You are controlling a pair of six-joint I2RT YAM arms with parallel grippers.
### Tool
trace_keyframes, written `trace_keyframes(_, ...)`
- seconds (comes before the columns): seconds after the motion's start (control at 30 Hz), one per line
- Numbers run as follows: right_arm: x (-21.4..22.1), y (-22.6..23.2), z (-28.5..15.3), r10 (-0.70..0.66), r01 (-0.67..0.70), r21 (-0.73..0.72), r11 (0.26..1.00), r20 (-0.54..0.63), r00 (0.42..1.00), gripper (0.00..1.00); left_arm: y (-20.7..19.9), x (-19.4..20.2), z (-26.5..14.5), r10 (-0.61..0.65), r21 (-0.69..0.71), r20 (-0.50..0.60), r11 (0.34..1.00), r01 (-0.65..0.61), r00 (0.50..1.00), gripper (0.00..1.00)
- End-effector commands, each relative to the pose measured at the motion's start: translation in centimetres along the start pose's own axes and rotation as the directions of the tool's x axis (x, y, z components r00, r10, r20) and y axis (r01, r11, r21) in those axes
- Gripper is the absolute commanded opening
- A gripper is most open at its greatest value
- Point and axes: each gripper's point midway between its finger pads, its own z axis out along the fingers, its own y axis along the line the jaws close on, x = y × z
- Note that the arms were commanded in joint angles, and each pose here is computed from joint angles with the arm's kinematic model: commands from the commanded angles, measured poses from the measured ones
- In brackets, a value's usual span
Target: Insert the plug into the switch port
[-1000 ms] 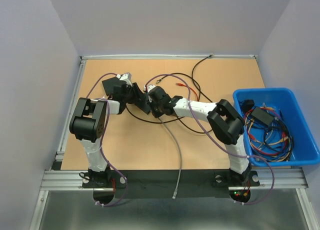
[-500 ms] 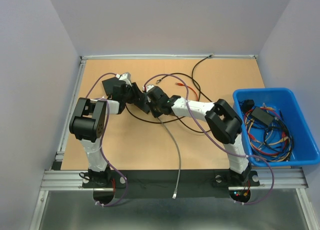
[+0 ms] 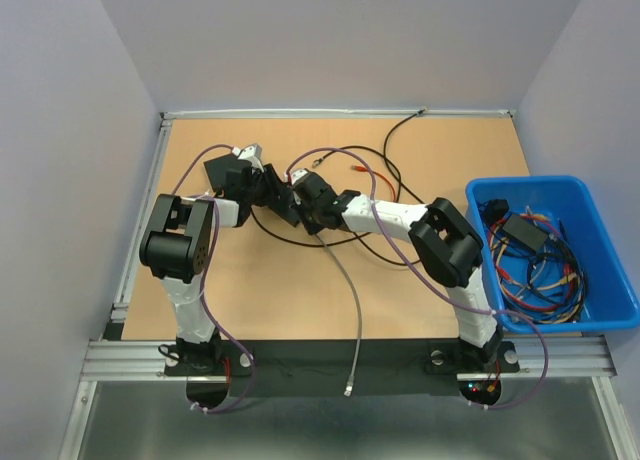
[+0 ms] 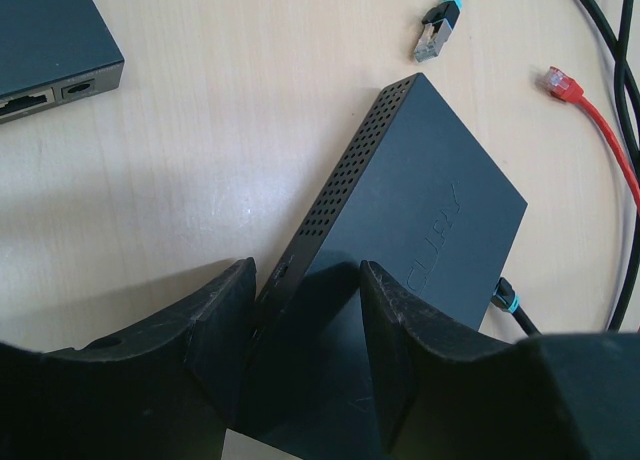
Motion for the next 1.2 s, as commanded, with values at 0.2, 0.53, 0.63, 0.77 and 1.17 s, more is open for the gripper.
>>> trace_keyframes(0.2,-7.9,-0.3,-2.6,0.03,-0.034,0.013,0.999,0.244,0.969,0.0,-0.9,2.6,0.1,-0.013,0.04,-0.108,0.999,0.018,0.994,0.56)
trace_keyframes(0.53,-8.9,-0.6,-3.4,0.049,-0.059,0.027,0.998,0.281,0.958,0.0,-0.9,2.6,0.1,-0.016,0.036,-0.109,0.999,0.02,0.994,0.56)
trace_keyframes(0.63,-9.0,-0.7,-3.7,0.054,-0.065,0.026,0.998,0.29,0.955,0.01,-0.9,2.6,0.1,-0.016,0.036,-0.109,0.999,0.02,0.994,0.56)
trace_keyframes(0.77,-9.1,-0.5,-4.1,0.061,-0.067,0.009,0.998,0.305,0.95,0.0,-0.8,2.7,0.1,-0.017,0.034,-0.112,0.999,0.021,0.994,0.56)
trace_keyframes(1.17,-6.7,0.1,-2.5,0.042,-0.036,-0.025,0.999,0.281,0.959,0.01,-0.9,3.1,0.0,-0.01,0.047,-0.131,0.999,0.016,0.991,0.56)
